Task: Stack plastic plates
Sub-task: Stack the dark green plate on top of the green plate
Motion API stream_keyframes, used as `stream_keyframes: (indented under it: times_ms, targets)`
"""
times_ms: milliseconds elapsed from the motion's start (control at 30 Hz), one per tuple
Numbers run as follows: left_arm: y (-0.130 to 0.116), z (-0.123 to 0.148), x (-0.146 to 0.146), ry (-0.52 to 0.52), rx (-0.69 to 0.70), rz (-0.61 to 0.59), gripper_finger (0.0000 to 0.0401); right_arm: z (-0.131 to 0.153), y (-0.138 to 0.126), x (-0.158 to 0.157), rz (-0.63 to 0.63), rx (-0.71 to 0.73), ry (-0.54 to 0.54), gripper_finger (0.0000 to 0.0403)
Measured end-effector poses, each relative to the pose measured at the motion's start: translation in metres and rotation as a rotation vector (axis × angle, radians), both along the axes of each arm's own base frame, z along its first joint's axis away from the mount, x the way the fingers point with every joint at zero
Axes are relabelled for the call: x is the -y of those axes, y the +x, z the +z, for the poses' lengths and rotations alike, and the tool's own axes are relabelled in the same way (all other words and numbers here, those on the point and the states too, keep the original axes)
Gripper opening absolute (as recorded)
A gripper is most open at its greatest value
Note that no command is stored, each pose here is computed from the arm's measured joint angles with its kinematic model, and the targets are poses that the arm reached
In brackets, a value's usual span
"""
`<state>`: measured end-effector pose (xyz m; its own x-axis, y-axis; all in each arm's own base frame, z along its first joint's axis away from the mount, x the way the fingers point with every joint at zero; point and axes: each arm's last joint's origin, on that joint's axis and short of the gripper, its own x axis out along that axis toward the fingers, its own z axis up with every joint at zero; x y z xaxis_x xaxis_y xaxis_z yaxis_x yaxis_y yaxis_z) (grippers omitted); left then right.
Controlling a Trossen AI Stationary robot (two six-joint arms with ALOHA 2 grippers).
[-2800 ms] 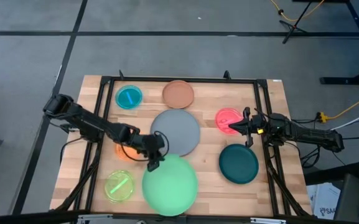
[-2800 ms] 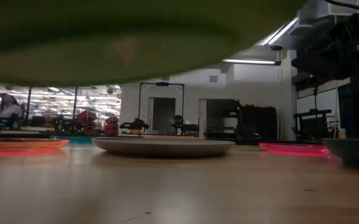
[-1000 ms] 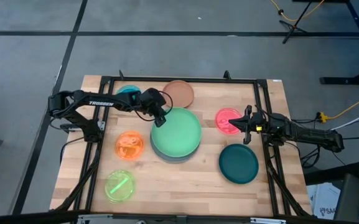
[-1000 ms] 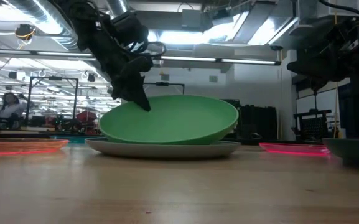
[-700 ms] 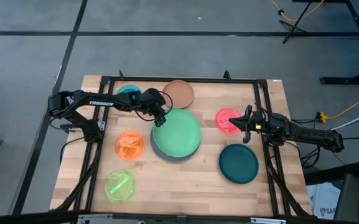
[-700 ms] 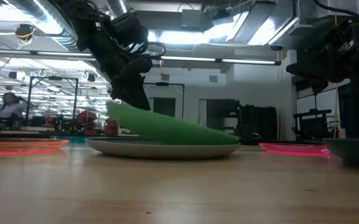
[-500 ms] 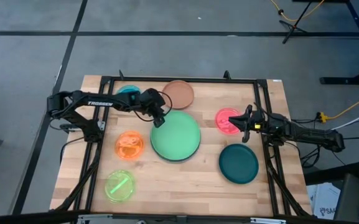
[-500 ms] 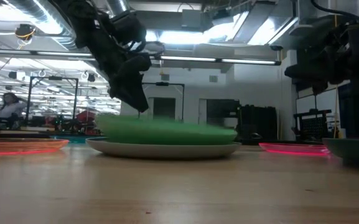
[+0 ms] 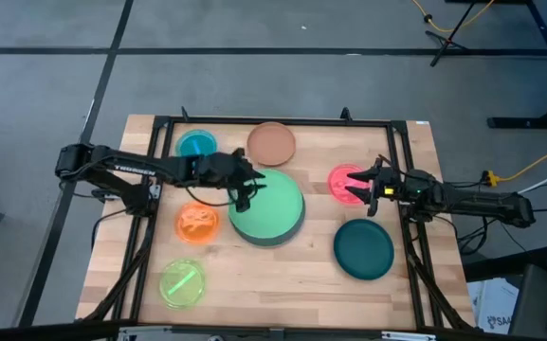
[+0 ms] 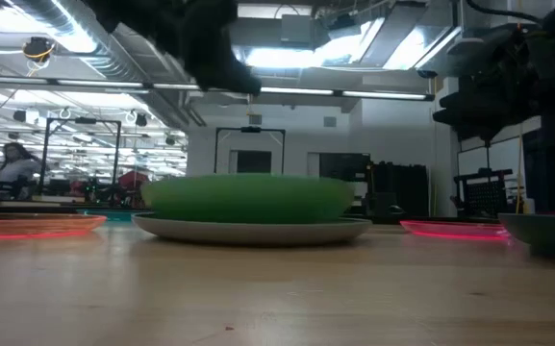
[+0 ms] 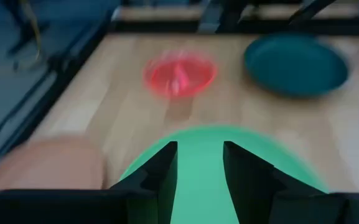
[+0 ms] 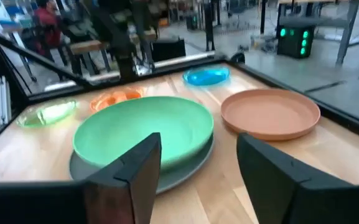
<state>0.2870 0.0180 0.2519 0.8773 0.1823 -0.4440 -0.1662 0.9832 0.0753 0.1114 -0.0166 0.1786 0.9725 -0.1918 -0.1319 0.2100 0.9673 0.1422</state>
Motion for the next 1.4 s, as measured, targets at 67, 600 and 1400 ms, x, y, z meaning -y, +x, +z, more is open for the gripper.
stream_keyframes:
  times_ms: [67, 600, 1400]
  targets:
    - [0.001, -0.003, 0.01, 0.021, 0.051, -0.043, 0.0122, 0.005, 0.004, 0.0, 0.005, -0.031, 0.005, 0.0201]
    - [-0.055, -0.062, 0.045, 0.005, 0.443, -0.181, 0.0122, 0.048, 0.046, 0.005, 0.042, -0.298, 0.048, 0.0189]
    - [-0.063, -0.07, 0.044, -0.003, 0.447, -0.186, 0.0122, 0.033, 0.089, -0.02, 0.273, -0.637, 0.236, 0.0188]
